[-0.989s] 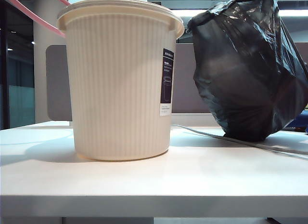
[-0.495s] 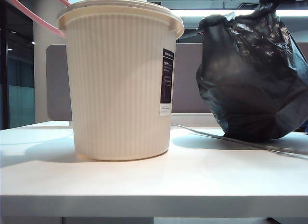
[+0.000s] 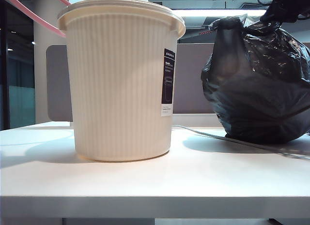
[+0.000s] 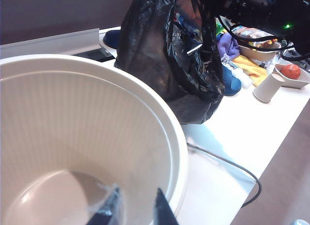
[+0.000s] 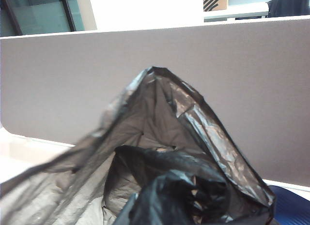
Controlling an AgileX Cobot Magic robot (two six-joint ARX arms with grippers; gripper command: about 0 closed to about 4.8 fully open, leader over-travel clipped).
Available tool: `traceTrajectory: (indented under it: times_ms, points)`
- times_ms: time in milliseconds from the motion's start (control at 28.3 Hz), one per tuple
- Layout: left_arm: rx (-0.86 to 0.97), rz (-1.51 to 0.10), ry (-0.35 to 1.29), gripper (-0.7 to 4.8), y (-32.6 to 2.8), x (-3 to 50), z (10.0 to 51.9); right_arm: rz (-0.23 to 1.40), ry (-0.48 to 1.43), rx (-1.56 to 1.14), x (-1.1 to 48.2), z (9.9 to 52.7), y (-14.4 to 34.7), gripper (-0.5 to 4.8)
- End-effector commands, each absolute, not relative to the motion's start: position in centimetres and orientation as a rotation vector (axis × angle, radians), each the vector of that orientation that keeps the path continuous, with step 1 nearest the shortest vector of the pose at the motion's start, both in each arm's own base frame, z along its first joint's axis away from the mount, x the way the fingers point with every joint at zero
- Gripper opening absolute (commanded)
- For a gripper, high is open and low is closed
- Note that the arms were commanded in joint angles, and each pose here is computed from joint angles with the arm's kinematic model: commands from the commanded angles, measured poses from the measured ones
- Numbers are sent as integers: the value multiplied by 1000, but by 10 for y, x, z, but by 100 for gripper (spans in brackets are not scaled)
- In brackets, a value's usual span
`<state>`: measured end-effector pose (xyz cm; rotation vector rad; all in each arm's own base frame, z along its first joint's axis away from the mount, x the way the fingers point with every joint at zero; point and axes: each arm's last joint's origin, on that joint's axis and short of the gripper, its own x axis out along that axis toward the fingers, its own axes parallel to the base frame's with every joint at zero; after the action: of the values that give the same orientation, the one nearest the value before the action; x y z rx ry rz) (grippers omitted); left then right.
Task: Open the ring lid of the trash can, pull out the black garbage bag inside, and place it on the table.
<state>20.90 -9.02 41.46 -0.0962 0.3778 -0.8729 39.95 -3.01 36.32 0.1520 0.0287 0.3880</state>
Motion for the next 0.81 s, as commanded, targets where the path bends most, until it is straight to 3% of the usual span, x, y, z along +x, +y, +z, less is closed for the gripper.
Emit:
traceTrajectory:
  times_ms: [35,177,353,495,601,671,813]
  points:
    - [-92,-878,362,89,-90,208,417,392,25,137,398,366,-30,2]
    - [-96,-886,365,89,-90,208,417,389,69,100,397,361,-30,54]
    - [-96,-887,364,89,-90,208,417,382,140,68,397,353,-30,59]
    - [-111,-885,372,89,-90,208,416,339,147,64,396,353,-32,133]
    - [-114,-885,373,89,-90,207,417,282,144,50,388,361,-41,247]
    - [-114,-884,371,89,-90,208,417,265,136,45,381,368,-48,276]
    - [-109,-886,360,89,-90,208,418,227,134,31,362,384,-59,276]
